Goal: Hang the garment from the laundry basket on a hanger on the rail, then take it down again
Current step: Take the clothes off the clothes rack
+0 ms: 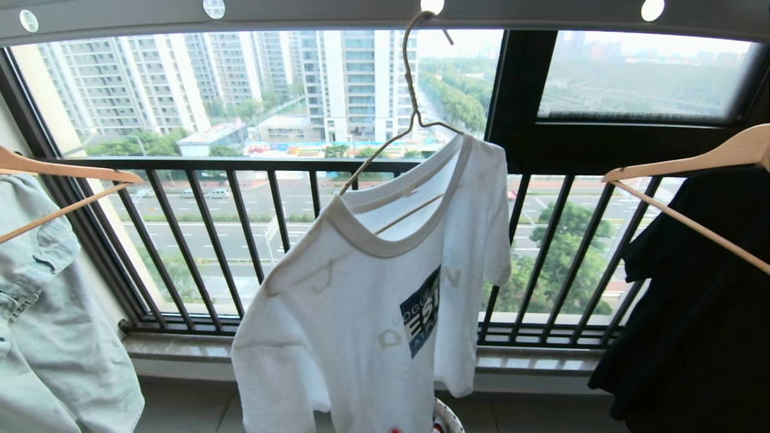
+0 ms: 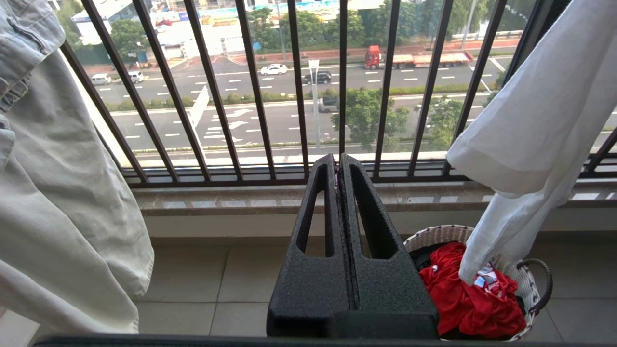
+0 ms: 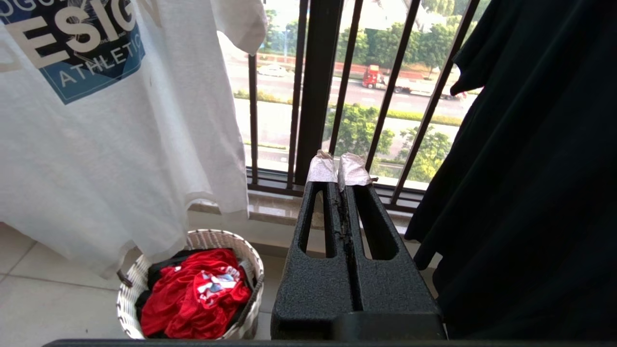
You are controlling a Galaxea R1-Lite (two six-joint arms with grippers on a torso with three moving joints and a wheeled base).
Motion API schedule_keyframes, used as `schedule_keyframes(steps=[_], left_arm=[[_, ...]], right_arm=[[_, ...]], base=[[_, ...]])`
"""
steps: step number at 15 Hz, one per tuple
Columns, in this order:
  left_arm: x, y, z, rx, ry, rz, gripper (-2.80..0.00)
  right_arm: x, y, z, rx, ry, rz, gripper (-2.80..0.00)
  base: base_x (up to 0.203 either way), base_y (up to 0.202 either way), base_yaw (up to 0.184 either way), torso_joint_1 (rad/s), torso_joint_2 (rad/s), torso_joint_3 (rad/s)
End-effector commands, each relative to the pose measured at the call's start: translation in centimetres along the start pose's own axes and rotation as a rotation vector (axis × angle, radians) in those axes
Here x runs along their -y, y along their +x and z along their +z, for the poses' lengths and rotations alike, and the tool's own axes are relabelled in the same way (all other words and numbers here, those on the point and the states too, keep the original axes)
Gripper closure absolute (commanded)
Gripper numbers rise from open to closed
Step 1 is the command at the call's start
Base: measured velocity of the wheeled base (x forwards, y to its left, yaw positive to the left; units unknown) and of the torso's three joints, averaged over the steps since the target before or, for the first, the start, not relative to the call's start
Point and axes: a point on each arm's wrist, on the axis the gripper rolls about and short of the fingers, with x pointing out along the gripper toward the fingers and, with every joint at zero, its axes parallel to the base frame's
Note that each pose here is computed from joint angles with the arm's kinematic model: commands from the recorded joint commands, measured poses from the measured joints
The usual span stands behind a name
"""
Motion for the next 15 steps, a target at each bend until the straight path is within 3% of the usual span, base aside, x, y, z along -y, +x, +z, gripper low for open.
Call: schedule_keyframes(steps=[1, 15], left_arm=[[0.0, 0.0, 0.0, 0.000, 0.000, 0.000, 0.00], [0.0, 0.0, 0.0, -0.001, 0.000, 0.000, 0.00]], right_arm=[[0.0, 0.0, 0.0, -0.001, 0.001, 0.001, 0.00], [0.1, -0.3, 1.2, 0.044, 0.011, -0.001, 0.00]], base=[[0.000, 0.000, 0.000, 0.000, 0.00, 0.000], [0.000, 0.000, 0.000, 0.000, 0.00, 0.000]])
